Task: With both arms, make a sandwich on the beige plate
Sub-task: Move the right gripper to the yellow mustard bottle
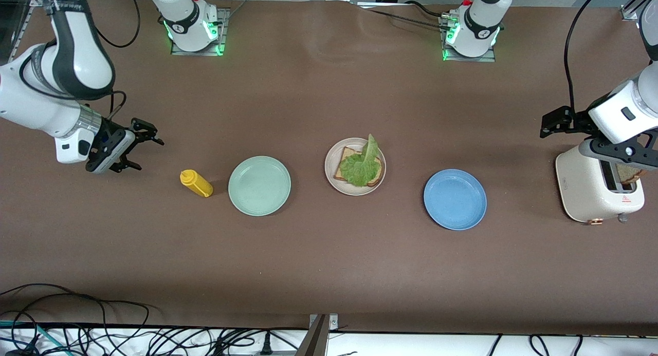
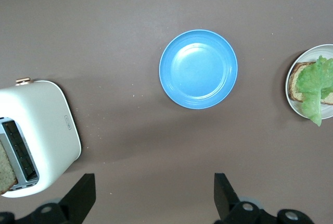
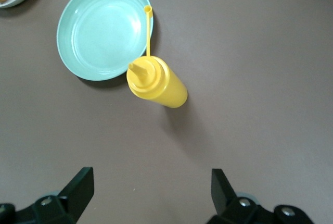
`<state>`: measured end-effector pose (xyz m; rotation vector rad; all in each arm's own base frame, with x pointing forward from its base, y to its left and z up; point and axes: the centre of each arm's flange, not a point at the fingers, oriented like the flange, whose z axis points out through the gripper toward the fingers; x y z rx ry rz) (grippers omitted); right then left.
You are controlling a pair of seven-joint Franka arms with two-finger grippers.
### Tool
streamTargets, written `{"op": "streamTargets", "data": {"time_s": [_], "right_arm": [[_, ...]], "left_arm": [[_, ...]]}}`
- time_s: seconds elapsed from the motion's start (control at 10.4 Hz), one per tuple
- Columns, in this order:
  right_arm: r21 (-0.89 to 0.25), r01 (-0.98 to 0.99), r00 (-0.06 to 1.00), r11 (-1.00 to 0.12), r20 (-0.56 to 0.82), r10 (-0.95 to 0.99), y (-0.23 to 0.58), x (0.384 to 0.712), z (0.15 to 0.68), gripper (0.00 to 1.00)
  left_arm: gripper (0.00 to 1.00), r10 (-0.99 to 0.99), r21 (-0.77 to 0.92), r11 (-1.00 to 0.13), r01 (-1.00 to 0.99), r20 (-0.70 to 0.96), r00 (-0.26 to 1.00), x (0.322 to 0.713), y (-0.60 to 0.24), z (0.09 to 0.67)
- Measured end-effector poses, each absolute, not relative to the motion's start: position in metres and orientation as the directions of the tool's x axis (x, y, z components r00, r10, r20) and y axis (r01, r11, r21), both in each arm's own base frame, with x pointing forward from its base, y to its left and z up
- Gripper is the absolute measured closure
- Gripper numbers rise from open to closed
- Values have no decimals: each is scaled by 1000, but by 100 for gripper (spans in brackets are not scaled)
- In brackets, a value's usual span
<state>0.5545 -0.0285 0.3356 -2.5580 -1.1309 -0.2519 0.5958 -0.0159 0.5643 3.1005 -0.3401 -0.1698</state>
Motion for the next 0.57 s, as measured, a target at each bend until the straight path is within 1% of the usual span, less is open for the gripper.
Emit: {"op": "streamTargets", "data": {"time_s": [0.19,0.57], "right_arm": [[-242,782,622,-574,358,696,-46,556,304,0],[-249,813,579,-527,447,682,-52,556,252,0]], "left_arm": [[0,-215,32,-977,-213,-118,969,594,-16,563],[0,-215,31,-977,-213,-117,970,594,-21,564]]}}
